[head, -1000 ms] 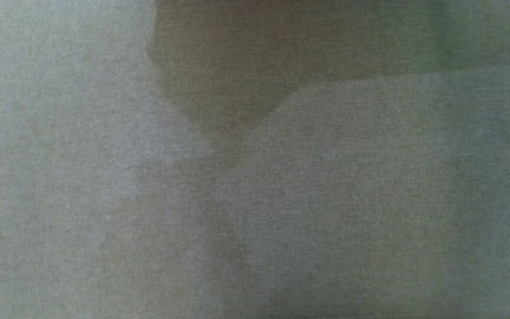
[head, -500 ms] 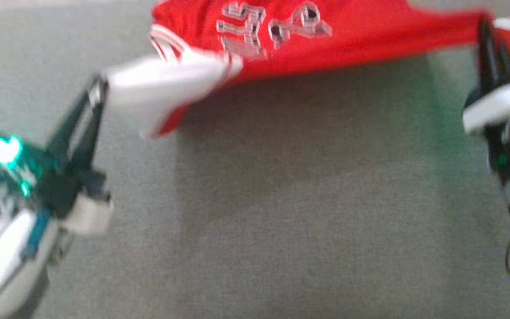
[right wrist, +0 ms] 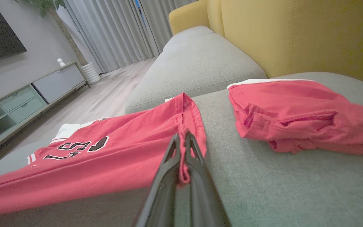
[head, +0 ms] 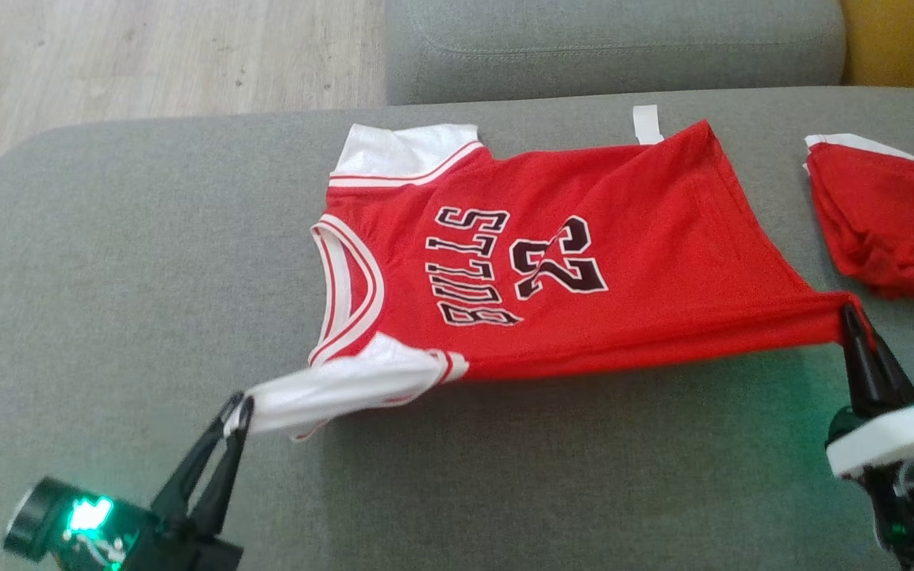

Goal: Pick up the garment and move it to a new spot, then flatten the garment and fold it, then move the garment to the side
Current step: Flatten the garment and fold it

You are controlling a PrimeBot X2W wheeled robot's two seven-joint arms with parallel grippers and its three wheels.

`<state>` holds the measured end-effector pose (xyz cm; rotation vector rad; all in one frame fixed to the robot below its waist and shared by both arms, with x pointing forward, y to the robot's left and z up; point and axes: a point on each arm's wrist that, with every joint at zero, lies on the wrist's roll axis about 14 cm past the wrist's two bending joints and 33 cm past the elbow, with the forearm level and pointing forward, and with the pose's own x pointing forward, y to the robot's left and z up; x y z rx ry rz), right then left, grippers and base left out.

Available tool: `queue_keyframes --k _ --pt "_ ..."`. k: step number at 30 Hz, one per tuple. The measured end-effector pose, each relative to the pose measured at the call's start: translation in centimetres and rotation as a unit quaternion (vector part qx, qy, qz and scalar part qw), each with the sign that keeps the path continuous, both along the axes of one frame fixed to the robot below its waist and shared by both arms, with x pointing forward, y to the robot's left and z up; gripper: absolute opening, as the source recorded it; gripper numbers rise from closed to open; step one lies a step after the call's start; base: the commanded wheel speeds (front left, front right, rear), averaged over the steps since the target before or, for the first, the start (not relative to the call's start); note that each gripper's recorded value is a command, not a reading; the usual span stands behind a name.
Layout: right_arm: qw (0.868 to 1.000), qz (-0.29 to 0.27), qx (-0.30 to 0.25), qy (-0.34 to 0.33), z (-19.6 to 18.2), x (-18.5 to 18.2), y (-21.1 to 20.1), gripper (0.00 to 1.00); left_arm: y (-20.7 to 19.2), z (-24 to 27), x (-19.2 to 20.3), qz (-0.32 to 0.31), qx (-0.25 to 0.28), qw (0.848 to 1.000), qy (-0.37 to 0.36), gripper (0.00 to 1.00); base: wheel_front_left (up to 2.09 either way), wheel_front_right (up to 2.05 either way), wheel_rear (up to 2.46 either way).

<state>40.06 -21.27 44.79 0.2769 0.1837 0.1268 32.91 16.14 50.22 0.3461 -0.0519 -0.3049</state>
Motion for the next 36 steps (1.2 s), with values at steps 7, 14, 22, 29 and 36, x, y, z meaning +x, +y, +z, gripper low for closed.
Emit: queue_keyframes --k 7,14,22,29,36 --pt "1.0 -0.012 0.001 -0.002 -0.1 -0.8 -0.1 0.0 -0.5 -0.9 -0.3 -0.002 -0.006 1.0 0.017 0.0 0.0 0.0 0.0" --pt "0.999 -0.019 0.0 0.05 -2.6 0.3 0.2 0.0 -2.1 -0.3 4.4 -0.042 0.015 0.999 -0.001 0.0 0.0 0.0 0.0" --pt "0.998 -0.01 -0.014 0.068 -3.7 6.0 1.4 0.0 -2.7 -1.3 12.4 -0.073 0.058 0.996 0.006 0.0 0.0 0.0 0.0" --pt "0.996 -0.006 -0.025 0.085 -5.3 7.9 1.8 0.27 -4.0 -2.5 15.5 -0.094 0.075 0.993 0.013 0.0 0.0 0.0 0.0" --pt "0.996 -0.012 -0.027 0.088 -6.3 8.3 1.8 1.0 -4.3 -3.5 16.5 -0.086 0.073 0.993 0.019 1.0 0.0 0.0 0.0"
